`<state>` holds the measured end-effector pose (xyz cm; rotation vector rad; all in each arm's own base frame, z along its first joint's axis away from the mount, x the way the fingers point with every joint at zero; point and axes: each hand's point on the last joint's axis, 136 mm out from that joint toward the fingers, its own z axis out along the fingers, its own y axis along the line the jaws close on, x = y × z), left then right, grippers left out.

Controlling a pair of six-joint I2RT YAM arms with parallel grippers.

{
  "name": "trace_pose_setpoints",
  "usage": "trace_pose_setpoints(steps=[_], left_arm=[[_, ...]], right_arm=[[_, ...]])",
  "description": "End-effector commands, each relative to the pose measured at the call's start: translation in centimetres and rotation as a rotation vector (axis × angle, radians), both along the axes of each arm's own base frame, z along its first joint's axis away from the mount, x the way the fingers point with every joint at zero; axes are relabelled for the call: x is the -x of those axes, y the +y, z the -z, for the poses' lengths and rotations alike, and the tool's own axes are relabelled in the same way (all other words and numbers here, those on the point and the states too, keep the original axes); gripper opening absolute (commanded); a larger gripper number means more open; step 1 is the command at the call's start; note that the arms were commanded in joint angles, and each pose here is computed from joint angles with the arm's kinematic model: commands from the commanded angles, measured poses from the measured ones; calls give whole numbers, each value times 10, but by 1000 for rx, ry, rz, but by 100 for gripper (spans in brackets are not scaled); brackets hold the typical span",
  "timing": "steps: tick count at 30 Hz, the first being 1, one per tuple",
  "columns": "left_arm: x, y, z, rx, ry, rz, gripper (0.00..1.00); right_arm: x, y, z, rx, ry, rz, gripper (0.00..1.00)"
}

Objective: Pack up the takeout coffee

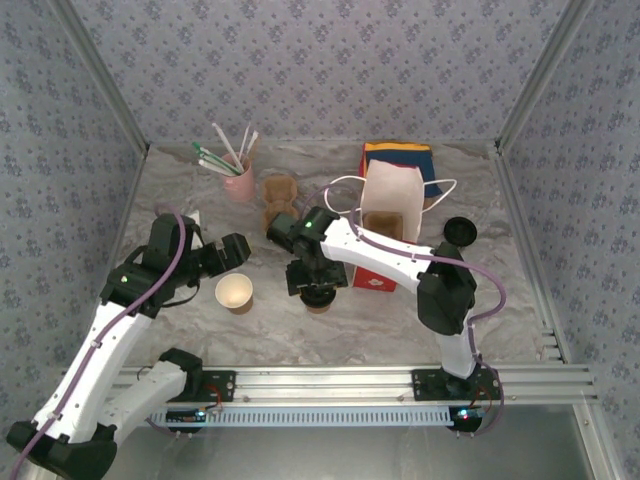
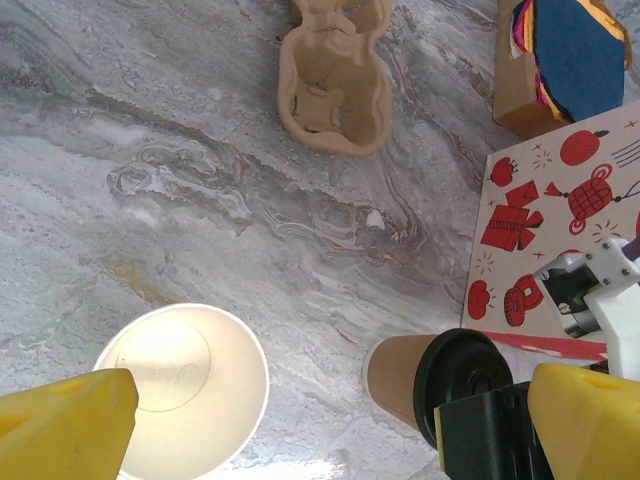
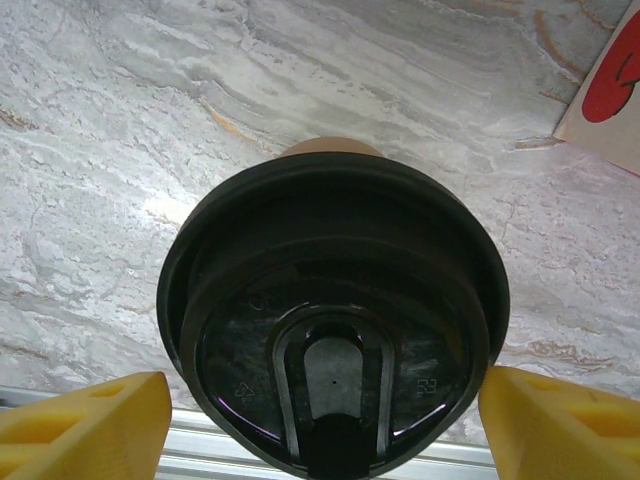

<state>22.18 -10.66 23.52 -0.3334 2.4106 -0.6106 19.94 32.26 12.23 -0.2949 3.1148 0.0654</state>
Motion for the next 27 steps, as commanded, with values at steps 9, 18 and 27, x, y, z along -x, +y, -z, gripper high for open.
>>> trace_pose_setpoints(steps=[9,18,27], left_arm=[[-2,3,0,-1,-6,-18,100],[-3,2,0,5,-6,-17,100],[-3,1,0,9,-5,-14,100]], right_arm=[[1,-2,11,17,29,2,79],[0,-1,15,13,37,5,78],[0,0,18,12,38,4,78]])
